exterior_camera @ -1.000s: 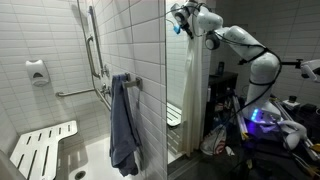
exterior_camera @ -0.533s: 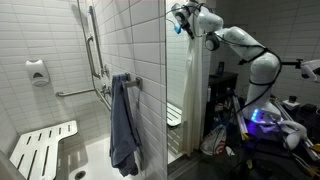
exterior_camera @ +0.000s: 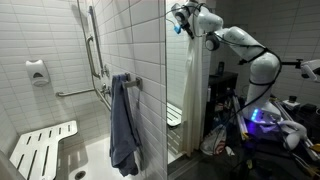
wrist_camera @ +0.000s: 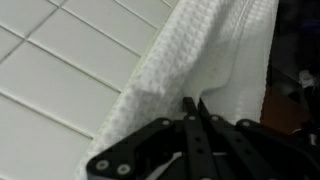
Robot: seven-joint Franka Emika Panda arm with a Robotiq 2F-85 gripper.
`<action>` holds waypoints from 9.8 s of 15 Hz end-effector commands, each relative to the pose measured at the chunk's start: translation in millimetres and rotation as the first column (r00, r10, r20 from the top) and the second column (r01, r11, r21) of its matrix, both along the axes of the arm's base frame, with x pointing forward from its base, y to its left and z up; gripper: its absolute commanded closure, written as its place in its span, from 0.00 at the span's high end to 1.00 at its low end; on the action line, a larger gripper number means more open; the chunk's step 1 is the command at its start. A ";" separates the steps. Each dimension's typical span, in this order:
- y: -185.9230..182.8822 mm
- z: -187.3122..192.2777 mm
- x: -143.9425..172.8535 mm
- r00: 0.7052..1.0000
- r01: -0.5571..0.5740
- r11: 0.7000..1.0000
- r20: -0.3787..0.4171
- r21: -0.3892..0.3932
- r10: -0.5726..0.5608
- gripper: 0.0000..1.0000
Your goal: Open the shower curtain
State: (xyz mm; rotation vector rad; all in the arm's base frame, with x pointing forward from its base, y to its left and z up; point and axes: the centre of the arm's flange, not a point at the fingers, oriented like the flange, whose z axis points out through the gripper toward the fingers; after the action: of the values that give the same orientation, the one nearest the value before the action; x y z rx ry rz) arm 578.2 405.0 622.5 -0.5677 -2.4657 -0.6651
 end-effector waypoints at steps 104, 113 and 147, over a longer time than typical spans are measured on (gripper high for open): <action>-43.6 8.8 10.6 0.574 0.812 0.444 0.380 -0.379 -0.725 1.00; -29.3 22.0 21.0 0.436 0.884 0.297 0.404 -0.362 -0.804 1.00; -176.9 73.4 4.3 -0.343 0.864 -0.433 0.330 -0.256 -0.880 1.00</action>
State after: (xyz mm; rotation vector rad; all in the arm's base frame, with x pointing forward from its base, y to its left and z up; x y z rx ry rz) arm 624.4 247.6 714.4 -2.9921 -1.3266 -0.4976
